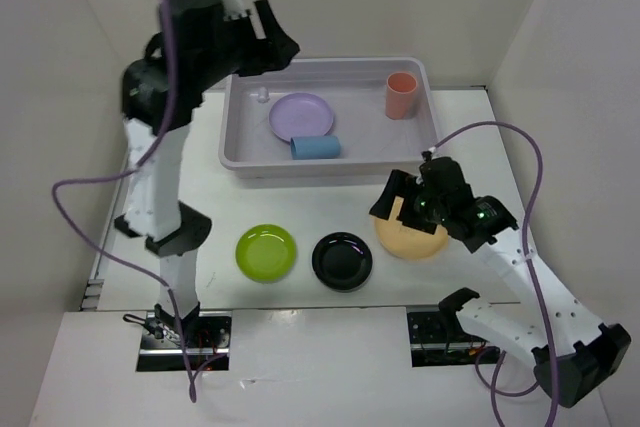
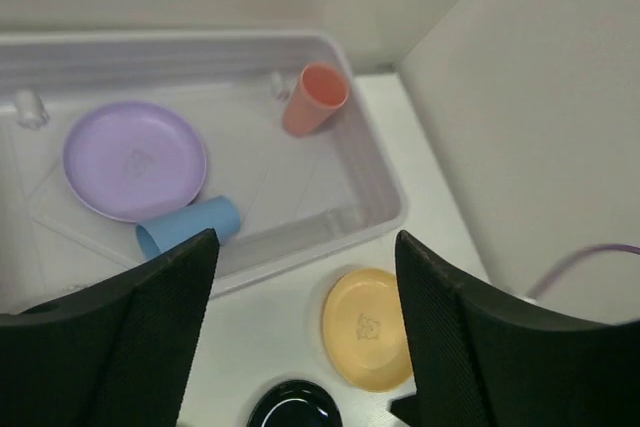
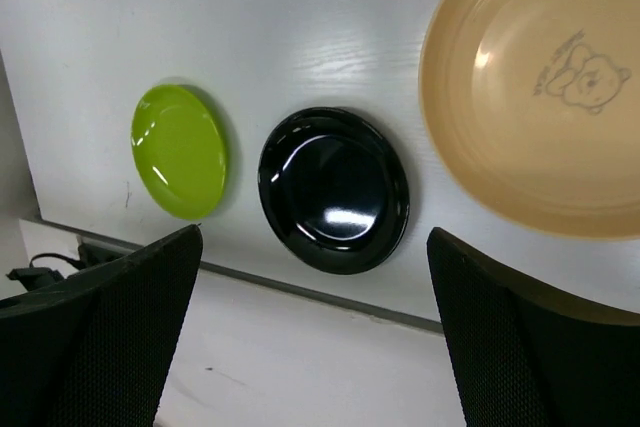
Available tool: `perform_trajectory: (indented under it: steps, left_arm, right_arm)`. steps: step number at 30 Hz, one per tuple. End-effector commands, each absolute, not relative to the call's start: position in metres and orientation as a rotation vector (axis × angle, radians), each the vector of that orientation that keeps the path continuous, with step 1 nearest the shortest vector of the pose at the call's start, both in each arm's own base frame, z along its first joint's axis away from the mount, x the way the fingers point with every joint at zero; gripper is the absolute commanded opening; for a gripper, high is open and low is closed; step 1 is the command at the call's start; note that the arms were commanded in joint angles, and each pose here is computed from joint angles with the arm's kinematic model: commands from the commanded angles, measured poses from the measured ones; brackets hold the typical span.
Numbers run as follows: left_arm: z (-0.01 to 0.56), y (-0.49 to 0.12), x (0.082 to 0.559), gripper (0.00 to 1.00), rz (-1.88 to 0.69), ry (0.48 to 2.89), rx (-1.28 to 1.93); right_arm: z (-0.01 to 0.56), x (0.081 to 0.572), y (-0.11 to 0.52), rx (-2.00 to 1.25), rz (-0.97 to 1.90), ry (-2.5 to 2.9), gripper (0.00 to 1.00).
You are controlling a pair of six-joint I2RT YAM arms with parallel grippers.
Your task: Place the mixed dishes into the plastic bin
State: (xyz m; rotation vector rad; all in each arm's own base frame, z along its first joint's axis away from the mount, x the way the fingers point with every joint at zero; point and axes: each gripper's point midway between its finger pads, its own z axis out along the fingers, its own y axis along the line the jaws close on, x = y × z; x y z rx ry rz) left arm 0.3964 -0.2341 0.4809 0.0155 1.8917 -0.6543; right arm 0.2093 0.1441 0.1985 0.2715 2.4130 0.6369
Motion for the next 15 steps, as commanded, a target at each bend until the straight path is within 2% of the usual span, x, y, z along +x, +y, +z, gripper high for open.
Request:
perform_trajectory:
  steps: [1,3,6,8,9,10,15]
  left_arm:
    - [0.514,-0.192,0.345,0.79,-0.568,1.844,-0.006]
    - [0.519,-0.182,0.317,0.81,-0.566,1.855,0.005]
    - [0.502,-0.170,0.306,0.82,-0.502,1.914,-0.026]
    - [0.508,-0.161,0.288,0.82,-0.527,1.881,-0.023]
    - [0.489,-0.168,0.300,0.83,-0.517,1.904,-0.020]
    - [0.502,-0.163,0.279,0.83,-0.590,1.847,-0.024]
    - [0.486,-0.165,0.267,0.86,-0.651,1.838,-0.032]
  right_arm:
    - [0.173,0.192,0.160,0.372,0.639,2.513,0.97]
    - [0.170,0.184,0.171,0.499,0.706,2.501,0.97]
    - [0.167,0.169,0.190,0.610,0.864,2.445,0.96]
    - [0.150,0.157,0.193,0.632,0.850,2.454,0.94]
    - [0.145,0.156,0.194,0.684,0.844,2.451,0.94]
    - [0.140,0.156,0.191,0.697,0.815,2.444,0.93]
    - [0.125,0.162,0.202,0.728,0.773,2.464,0.87]
